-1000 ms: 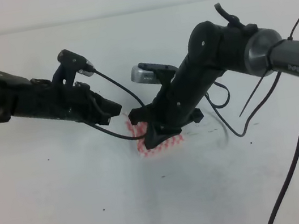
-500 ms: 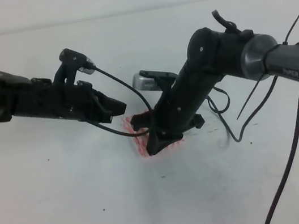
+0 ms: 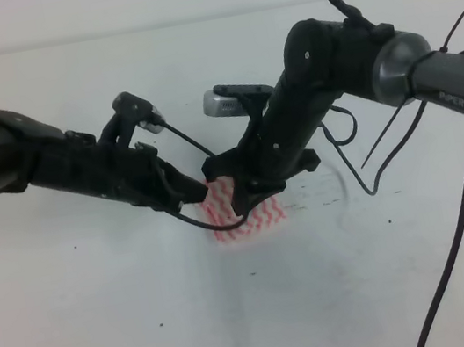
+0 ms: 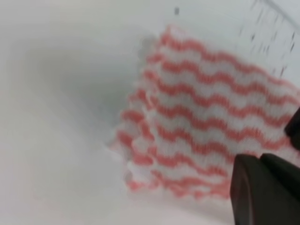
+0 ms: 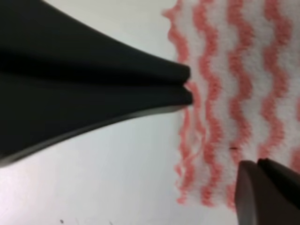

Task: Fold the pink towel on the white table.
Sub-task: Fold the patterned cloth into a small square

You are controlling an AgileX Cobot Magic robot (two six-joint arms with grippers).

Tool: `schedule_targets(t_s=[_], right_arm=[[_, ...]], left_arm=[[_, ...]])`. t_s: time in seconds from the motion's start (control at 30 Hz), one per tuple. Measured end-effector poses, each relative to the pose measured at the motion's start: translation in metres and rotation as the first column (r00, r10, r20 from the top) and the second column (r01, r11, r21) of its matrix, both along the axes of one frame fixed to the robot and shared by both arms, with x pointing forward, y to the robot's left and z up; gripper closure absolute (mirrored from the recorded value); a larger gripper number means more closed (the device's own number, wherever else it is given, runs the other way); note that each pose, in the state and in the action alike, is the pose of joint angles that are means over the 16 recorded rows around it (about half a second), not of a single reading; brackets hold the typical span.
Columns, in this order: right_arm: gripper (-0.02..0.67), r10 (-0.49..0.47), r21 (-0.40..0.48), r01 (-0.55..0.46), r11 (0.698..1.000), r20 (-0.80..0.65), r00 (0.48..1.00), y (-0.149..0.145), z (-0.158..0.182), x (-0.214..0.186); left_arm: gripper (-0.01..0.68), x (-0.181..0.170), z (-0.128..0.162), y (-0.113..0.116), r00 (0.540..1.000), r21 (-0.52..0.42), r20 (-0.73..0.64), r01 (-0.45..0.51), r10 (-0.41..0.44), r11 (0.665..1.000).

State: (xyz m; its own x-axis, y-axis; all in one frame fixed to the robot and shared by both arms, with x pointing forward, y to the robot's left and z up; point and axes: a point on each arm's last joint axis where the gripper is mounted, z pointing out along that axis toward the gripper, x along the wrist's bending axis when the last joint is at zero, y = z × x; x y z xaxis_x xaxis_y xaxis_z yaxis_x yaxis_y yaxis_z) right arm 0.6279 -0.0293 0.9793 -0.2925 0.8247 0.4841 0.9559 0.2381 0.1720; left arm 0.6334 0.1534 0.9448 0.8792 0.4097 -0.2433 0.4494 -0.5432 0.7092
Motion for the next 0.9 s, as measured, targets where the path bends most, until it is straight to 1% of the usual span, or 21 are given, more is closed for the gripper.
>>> schedule_targets(t_s=[0.13, 0.3, 0.63, 0.9], right_arm=[[0.666, -0.014, -0.017, 0.014, 1.000, 0.006, 1.000, -0.004, 0.000, 0.003], [0.666, -0.028, -0.017, 0.028, 0.999, 0.005, 1.000, -0.007, 0.000, 0.005], [0.666, -0.042, -0.015, 0.042, 0.999, 0.008, 0.999, -0.010, 0.000, 0.008], [0.666, -0.043, -0.014, 0.044, 0.999, 0.014, 0.999, -0.010, 0.000, 0.008]], left_arm=[[0.674, -0.001, -0.007, -0.002, 1.000, 0.023, -0.025, 0.013, -0.012, 1.000], [0.674, -0.002, -0.012, -0.002, 0.999, 0.042, -0.035, 0.016, -0.015, 0.999], [0.674, -0.001, -0.001, -0.005, 1.000, 0.032, -0.016, 0.022, -0.021, 0.999], [0.674, -0.003, -0.003, -0.007, 0.997, 0.032, -0.062, 0.038, -0.036, 0.999]])
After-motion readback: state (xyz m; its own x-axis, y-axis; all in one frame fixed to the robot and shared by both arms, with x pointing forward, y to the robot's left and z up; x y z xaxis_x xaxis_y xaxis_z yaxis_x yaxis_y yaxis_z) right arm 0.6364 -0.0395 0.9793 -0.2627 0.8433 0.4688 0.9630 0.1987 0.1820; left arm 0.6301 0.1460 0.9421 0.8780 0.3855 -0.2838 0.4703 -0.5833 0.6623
